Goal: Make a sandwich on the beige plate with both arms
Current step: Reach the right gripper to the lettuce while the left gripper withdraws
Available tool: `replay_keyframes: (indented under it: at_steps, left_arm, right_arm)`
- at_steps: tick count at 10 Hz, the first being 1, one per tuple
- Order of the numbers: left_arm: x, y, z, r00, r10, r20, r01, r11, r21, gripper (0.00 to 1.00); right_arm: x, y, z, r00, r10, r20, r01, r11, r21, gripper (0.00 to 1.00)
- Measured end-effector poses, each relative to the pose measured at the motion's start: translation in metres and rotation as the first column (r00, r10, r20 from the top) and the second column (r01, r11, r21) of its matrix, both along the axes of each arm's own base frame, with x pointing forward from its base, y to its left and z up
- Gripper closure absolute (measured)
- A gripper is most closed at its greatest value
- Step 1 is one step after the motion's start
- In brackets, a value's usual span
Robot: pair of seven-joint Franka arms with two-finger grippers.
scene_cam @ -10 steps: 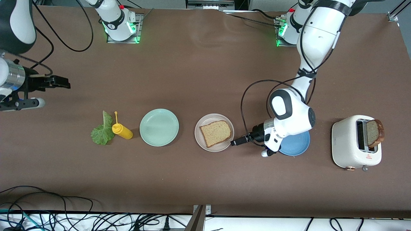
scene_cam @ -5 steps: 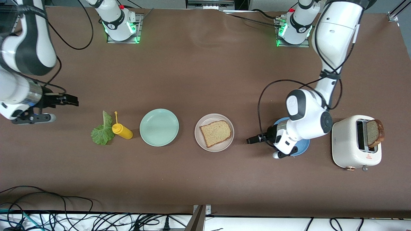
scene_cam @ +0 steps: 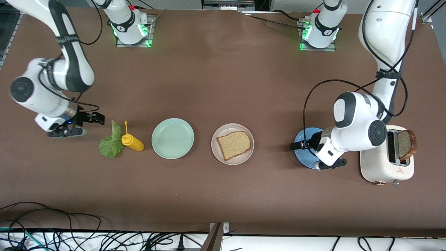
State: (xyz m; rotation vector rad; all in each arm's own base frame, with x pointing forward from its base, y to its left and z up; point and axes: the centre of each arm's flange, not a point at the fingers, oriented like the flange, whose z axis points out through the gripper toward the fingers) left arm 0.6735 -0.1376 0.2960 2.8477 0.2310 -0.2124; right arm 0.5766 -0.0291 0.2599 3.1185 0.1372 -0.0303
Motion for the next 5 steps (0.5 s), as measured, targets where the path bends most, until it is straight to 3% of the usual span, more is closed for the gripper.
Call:
replay_keyframes:
  at_steps: [2,5]
  left_arm:
    - [-0.003,0.013,0.012,0.999,-0.047,-0.01,0.048,0.996,0.074,0.0]
    - [-0.01,0.039,0.045,0.995,-0.096,-0.033,0.101,0.978,0.181,0.0]
  right_arm:
    - [-0.001,0.002,-0.035,0.998,-0.061,-0.014,0.062,0.997,0.047,0.0]
    - [-0.003,0.006,-0.046,0.997,-0.077,-0.033,0.079,0.995,0.067,0.01]
